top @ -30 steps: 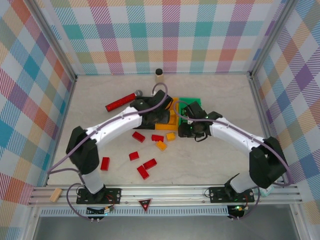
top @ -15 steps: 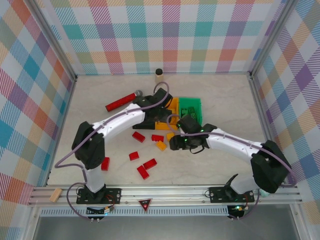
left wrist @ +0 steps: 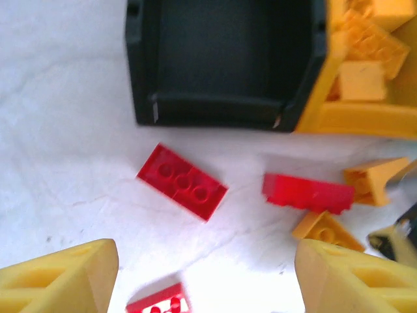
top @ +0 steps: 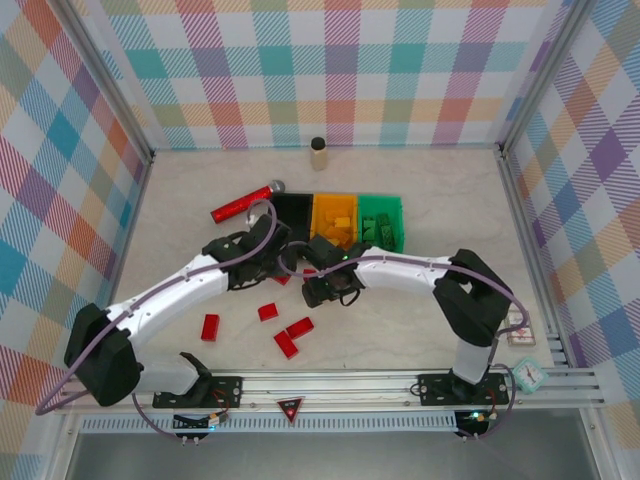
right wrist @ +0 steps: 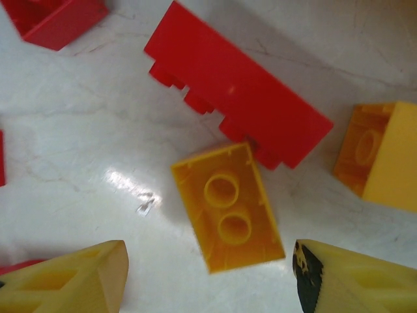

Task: Sort the legos into containers by color
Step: Pick up the lego from the center of the table.

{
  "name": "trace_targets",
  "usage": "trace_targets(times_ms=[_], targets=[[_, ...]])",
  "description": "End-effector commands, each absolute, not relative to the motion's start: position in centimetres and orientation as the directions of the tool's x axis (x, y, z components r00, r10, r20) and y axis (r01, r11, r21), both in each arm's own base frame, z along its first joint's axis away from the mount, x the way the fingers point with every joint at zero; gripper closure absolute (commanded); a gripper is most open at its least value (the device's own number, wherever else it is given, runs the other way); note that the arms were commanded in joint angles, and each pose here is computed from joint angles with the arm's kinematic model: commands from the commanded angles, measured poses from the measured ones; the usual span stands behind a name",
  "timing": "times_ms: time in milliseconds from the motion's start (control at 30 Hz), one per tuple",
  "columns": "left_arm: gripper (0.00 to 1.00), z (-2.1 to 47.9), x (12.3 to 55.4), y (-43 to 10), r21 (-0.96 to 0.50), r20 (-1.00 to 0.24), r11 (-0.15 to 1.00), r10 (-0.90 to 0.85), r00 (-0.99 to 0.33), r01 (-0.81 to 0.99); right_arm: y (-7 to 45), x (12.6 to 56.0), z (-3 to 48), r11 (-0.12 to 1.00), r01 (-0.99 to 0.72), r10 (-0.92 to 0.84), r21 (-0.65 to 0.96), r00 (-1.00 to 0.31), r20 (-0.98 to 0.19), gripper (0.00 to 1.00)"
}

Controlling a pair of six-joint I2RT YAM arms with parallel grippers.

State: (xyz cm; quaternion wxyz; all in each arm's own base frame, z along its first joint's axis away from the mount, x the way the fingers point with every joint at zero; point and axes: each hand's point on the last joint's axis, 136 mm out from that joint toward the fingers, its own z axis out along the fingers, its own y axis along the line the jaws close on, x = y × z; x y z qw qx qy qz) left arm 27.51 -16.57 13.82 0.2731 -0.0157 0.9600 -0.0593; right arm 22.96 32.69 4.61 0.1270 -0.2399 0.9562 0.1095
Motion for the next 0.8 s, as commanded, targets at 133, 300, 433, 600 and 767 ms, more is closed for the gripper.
trace_targets(times_ms=[133,300,433,600,767], targets=[[0.29,11.6,26.9,-13.7,-0.098,-0.495,0.989,-0.147,-0.857,-0.113,32.6,23.8,2.5,0.86,-0.507,-0.482,0.057,-0.845,-0.233,0.37],[0.29,11.6,26.7,-13.2,-0.087,-0.498,0.988,-0.151,-0.854,-0.124,32.7,23.6,2.5,0.859,-0.506,-0.479,0.074,-0.846,-0.233,0.59],[0.29,11.3,26.6,-13.1,-0.089,-0.493,0.988,-0.155,-0.856,-0.128,32.8,23.7,4.0,0.858,-0.506,-0.47,0.086,-0.841,-0.267,0.66],[0.29,10.5,26.3,-13.5,-0.11,-0.471,0.985,-0.168,-0.866,-0.131,33.9,24.8,8.1,0.835,-0.531,-0.45,0.142,-0.809,-0.378,0.66],[0.29,10.0,25.8,-14.0,-0.152,-0.446,0.98,-0.186,-0.875,-0.13,33.9,28.4,11.4,0.849,-0.505,-0.394,0.157,-0.802,-0.449,0.65]])
